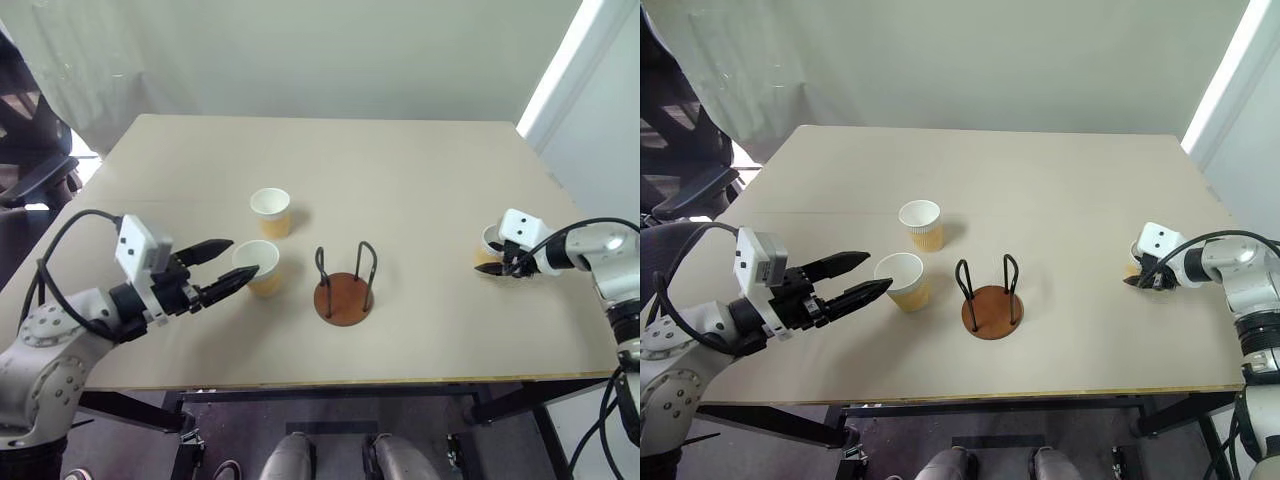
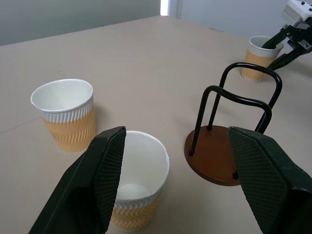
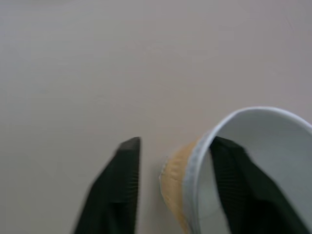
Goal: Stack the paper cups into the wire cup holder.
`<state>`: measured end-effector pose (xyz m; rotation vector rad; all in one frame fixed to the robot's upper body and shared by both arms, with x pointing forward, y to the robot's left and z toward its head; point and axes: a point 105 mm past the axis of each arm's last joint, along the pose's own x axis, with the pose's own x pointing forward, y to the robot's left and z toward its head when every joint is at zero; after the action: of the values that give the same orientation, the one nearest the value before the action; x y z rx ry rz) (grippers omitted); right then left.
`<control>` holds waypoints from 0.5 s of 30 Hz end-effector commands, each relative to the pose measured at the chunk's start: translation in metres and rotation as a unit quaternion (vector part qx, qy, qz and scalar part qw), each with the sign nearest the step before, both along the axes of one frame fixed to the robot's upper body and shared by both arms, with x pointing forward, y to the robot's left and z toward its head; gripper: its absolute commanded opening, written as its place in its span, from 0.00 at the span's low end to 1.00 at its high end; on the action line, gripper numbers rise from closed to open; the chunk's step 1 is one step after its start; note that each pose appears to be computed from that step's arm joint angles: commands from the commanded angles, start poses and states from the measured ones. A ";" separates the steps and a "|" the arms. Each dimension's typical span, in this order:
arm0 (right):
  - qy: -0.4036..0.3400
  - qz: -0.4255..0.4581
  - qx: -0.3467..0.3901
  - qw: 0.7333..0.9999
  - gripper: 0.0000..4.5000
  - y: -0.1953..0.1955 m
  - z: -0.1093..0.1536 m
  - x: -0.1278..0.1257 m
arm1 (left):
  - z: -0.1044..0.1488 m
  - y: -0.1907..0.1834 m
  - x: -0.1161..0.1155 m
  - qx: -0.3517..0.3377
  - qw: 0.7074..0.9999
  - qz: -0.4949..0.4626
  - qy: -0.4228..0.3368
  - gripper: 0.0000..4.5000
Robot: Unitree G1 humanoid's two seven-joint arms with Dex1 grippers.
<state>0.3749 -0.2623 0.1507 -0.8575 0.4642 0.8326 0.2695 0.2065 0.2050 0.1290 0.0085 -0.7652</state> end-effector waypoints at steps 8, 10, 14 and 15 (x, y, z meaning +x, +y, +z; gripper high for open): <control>-0.030 0.008 0.001 1.000 0.01 -0.002 0.023 0.003 | 0.012 -0.002 -0.005 0.005 1.000 0.000 -0.026 0.80; -0.035 0.021 0.009 0.999 0.01 0.002 0.032 0.000 | 0.012 -0.002 -0.005 0.004 1.000 -0.001 -0.026 0.80; -0.059 0.070 0.039 0.995 0.01 0.021 0.066 -0.011 | 0.014 -0.001 -0.008 0.007 1.000 -0.014 -0.023 0.80; -0.068 0.090 0.053 0.992 0.01 0.030 0.079 -0.015 | 0.015 -0.003 -0.010 0.008 0.999 -0.024 -0.020 0.80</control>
<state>0.3663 -0.2431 0.1890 -0.8533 0.3550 0.9301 0.2661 0.2047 0.2075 0.1332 0.0056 -0.7846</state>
